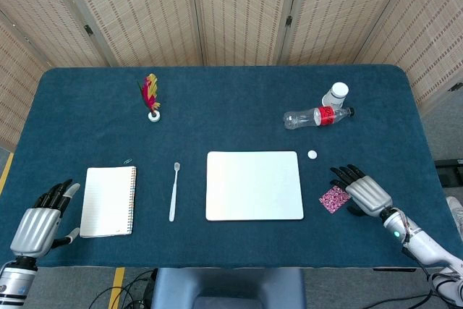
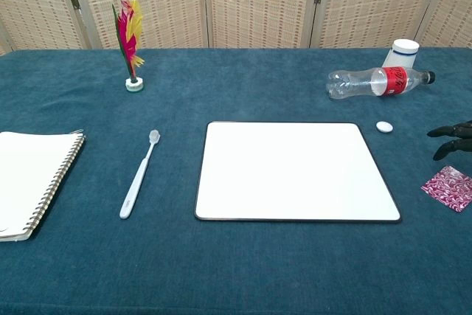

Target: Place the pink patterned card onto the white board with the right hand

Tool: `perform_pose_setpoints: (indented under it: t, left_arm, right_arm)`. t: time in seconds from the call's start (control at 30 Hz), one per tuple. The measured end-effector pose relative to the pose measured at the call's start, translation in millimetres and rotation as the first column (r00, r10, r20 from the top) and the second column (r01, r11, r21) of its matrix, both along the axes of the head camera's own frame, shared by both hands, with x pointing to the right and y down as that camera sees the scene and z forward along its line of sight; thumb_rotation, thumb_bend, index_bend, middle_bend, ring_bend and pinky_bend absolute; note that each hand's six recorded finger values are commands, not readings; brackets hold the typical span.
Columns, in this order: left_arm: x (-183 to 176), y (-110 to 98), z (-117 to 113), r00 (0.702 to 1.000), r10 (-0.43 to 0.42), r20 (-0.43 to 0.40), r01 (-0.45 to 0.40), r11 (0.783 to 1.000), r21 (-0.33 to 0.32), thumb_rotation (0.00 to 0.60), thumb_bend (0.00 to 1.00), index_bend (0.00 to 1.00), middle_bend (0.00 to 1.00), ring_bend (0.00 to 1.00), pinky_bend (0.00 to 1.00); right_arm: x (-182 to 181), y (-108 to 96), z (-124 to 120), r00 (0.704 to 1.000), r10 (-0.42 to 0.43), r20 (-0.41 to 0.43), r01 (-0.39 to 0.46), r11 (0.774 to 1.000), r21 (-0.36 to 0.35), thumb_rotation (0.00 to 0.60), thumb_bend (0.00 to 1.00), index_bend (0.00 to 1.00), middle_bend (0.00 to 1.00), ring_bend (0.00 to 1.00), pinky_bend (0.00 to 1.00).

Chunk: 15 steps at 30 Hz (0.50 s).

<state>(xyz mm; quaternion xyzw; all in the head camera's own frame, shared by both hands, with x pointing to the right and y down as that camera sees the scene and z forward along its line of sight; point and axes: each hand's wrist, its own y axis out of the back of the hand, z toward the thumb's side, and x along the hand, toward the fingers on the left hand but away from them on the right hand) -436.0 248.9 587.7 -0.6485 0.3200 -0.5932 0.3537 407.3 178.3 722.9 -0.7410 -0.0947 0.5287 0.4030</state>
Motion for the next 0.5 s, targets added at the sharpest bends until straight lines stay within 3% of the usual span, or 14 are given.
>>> perform_pose_setpoints:
  t: [0.5]
  left_arm:
    - [-1.0, -0.1, -0.8, 1.0, 0.0, -0.001, 0.0, 1.0, 0.001, 0.6, 0.25, 0.07, 0.07, 0.1, 0.23]
  right_arm:
    - [-4.9, 2.8, 8.5, 1.0, -0.005, -0.004, 0.005, 1.0, -0.002, 0.6, 0.19, 0.27, 0.0, 0.0, 0.0]
